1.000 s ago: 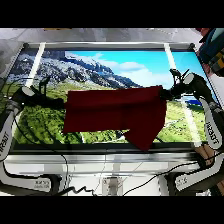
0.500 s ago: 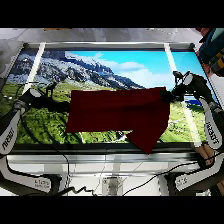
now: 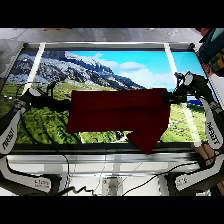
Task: Fold the clothes and pants, and hang the long-sleeved shirts on hangers.
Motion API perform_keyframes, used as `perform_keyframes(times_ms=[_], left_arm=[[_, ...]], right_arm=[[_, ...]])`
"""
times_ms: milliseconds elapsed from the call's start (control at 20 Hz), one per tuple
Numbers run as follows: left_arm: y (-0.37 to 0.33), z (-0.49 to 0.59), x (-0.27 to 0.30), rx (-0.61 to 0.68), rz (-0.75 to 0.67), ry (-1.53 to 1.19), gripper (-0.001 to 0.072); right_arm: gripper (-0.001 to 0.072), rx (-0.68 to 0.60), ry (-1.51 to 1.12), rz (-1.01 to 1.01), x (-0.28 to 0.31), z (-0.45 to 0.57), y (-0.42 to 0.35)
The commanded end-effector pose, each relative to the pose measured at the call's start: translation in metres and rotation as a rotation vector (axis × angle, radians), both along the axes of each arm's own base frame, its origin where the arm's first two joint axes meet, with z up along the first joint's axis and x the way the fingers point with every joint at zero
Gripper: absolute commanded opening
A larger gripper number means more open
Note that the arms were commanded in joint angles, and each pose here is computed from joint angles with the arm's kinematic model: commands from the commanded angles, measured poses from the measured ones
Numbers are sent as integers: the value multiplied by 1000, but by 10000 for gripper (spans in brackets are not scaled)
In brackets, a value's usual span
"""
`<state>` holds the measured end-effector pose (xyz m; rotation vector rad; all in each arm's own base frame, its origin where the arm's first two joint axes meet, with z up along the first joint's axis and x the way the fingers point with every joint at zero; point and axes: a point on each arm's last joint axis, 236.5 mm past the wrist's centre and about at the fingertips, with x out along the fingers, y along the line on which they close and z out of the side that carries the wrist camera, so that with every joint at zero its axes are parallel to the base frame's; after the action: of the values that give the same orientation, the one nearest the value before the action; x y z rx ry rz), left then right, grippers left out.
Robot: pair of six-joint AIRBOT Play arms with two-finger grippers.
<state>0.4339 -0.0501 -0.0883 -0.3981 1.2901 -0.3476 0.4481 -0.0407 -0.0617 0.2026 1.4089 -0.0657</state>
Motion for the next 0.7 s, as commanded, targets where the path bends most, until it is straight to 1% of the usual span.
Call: perform_keyframes(times_ms=[0,150,200,250,300,400,450,500,550,650], left_arm=[[-2,6,-5,-24,-5,15,361],[14,19,-11,24,-26,5,361],[21,25,-14,56,-37,-4,361],[31,33,-18,93,-48,-15,361],[40,42,-22,126,-56,-26,361],[58,67,-34,194,-71,-51,361],[67,82,-41,232,-75,-66,361],[74,98,-48,264,-77,-84,361],[81,113,-55,296,-76,-102,361],[93,145,-67,364,-65,-163,361]], right_arm=[[365,-13,2,26,-5,8,-5],[362,-11,41,60,-23,19,-17],[342,-8,55,57,-29,24,-23],[289,-6,68,55,-37,28,-31],[266,0,89,38,-46,32,-40],[264,27,155,-8,-70,38,-56],[263,57,209,-11,-88,41,-61],[233,93,250,-6,-103,45,-63],[221,147,273,-3,-117,49,-61],[220,271,242,-9,-135,54,-48]])
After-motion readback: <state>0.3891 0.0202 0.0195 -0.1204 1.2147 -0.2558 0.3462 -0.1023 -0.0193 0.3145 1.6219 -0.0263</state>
